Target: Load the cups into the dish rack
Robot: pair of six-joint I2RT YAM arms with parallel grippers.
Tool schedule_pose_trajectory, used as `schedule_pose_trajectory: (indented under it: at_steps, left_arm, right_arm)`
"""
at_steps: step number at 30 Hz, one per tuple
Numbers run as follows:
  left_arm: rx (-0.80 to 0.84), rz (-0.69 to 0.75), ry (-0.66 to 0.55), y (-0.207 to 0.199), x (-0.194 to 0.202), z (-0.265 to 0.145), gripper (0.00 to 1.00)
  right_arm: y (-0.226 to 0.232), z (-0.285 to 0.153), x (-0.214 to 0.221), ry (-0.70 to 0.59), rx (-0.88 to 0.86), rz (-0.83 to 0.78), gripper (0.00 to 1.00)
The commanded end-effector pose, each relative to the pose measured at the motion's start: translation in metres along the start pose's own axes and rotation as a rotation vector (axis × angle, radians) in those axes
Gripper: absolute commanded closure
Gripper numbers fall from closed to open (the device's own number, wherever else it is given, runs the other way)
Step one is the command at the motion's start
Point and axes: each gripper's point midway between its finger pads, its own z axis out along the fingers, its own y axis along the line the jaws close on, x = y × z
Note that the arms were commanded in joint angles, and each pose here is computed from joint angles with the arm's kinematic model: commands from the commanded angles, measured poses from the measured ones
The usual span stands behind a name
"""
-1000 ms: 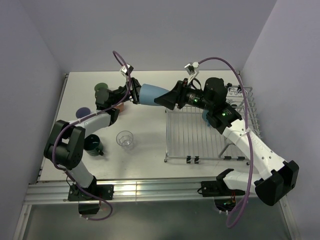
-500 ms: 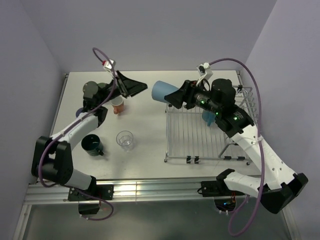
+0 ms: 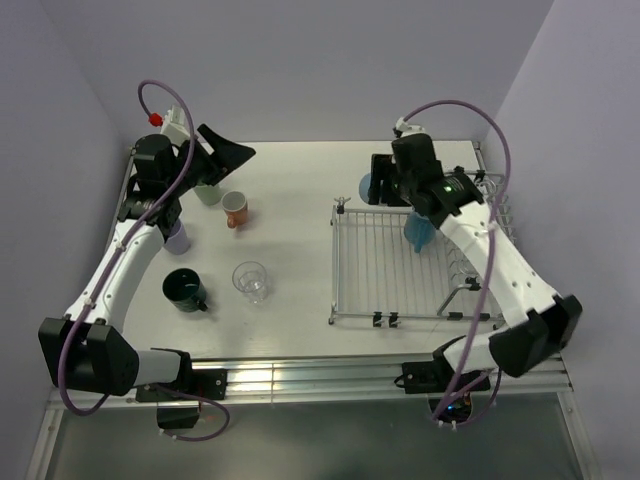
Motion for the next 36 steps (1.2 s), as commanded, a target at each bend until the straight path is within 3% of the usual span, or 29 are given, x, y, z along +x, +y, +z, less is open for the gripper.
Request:
schedule_pose_trajectory:
  at_steps: [1,13,36]
  left_arm:
    - [-0.083,0.084,0.004,0.001,-0.005,-0.015,0.3]
    - [-0.105,0.119,0.023,0.003,-0.003,-0.029,0.29]
    - [-0.123,0.113,0.031,0.012,-0.002,-0.03,0.29]
  right_arm:
    - [-0.028,0.012,0.021,0.115,0.144,-0.095,1.0]
    - [-0.047,0.067,0.054,0.295,0.214,-0.128,1.0]
    - [-0.064,0.102,0.079,0.399,0.273,-0.137,0.97]
